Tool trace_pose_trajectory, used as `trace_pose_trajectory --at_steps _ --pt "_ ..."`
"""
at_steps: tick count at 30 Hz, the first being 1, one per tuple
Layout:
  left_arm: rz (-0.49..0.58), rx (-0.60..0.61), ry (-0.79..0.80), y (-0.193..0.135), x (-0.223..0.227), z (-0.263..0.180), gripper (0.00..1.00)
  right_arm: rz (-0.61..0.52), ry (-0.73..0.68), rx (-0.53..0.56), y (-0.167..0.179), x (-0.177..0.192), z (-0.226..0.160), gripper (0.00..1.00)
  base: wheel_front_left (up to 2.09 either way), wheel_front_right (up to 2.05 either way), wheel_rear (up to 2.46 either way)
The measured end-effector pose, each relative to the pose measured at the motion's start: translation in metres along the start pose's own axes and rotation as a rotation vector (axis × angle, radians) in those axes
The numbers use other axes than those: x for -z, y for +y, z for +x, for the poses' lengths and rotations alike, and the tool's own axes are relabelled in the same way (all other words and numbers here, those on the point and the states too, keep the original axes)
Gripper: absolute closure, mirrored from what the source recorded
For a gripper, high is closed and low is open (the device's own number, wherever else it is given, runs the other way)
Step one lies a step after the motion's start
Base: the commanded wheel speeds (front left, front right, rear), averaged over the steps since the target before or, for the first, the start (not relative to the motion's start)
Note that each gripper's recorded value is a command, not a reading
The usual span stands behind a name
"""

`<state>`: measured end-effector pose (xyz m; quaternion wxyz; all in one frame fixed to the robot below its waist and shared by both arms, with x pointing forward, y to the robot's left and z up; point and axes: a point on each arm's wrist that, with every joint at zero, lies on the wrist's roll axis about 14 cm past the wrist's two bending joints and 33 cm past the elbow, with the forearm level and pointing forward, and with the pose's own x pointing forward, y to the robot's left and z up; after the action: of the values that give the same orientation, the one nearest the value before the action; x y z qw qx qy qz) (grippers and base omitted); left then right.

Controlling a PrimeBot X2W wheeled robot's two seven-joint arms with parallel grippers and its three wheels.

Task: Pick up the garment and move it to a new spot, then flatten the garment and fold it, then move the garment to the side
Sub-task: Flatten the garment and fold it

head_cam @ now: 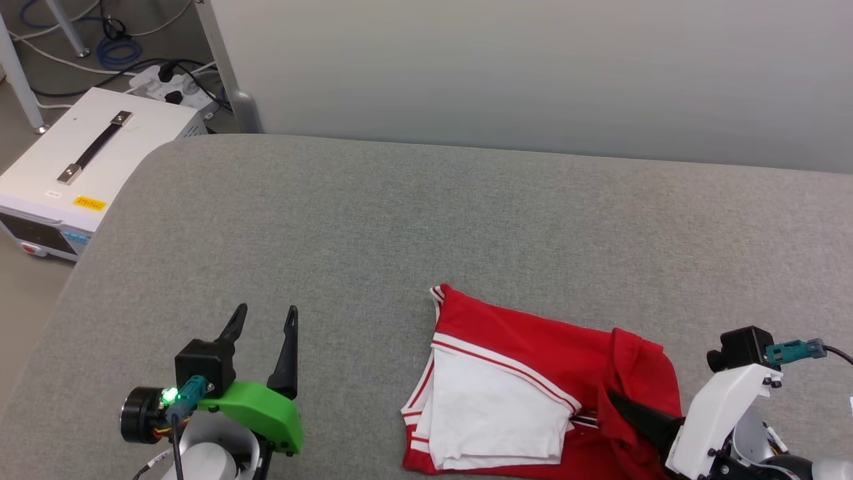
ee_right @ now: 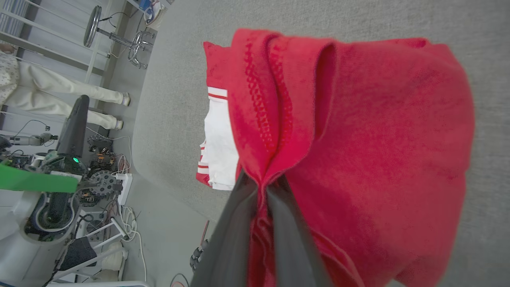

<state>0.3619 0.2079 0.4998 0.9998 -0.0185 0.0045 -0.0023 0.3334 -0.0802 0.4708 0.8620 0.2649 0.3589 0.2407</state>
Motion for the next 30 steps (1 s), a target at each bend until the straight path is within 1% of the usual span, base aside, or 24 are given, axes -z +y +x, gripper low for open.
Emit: trace_pose_trajectory --at_steps 3,9,16,18,19,25,26,27,30 --pt "-0.001 -0.008 0.002 0.003 0.001 -0.002 0.00 0.049 -0.013 -0.083 0.015 0.000 0.011 1.00 0.00 0.00 0.00" --pt "0.004 -0.035 0.003 0.013 0.002 -0.007 0.00 0.110 -0.023 -0.159 0.033 0.005 0.041 1.00 0.00 0.00 0.00" --pt "0.003 -0.058 0.011 0.020 0.005 -0.013 0.00 0.119 -0.018 -0.182 0.046 0.004 0.081 1.00 0.00 0.00 0.00" --pt "0.004 -0.072 0.019 0.025 0.007 -0.016 0.00 0.142 -0.006 -0.217 0.058 0.006 0.095 1.00 0.00 0.00 0.00" --pt "0.005 -0.078 0.022 0.027 0.008 -0.017 0.00 0.134 0.002 -0.221 0.062 0.008 0.099 1.00 0.00 0.00 0.00" --pt "0.009 -0.107 0.040 0.035 0.014 -0.021 0.00 0.125 0.055 -0.189 0.058 0.025 0.120 1.00 0.00 0.00 0.00" --pt "0.009 -0.110 0.042 0.036 0.014 -0.022 0.00 0.135 0.061 -0.188 0.058 0.028 0.122 0.86 0.00 0.00 0.00" --pt "0.007 -0.112 0.044 0.037 0.015 -0.022 0.00 0.128 0.065 -0.189 0.062 0.031 0.126 0.00 0.00 0.00 0.00" --pt "0.005 -0.111 0.042 0.036 0.014 -0.022 0.00 0.139 0.060 -0.227 0.075 0.029 0.128 0.00 0.00 0.00 0.00"
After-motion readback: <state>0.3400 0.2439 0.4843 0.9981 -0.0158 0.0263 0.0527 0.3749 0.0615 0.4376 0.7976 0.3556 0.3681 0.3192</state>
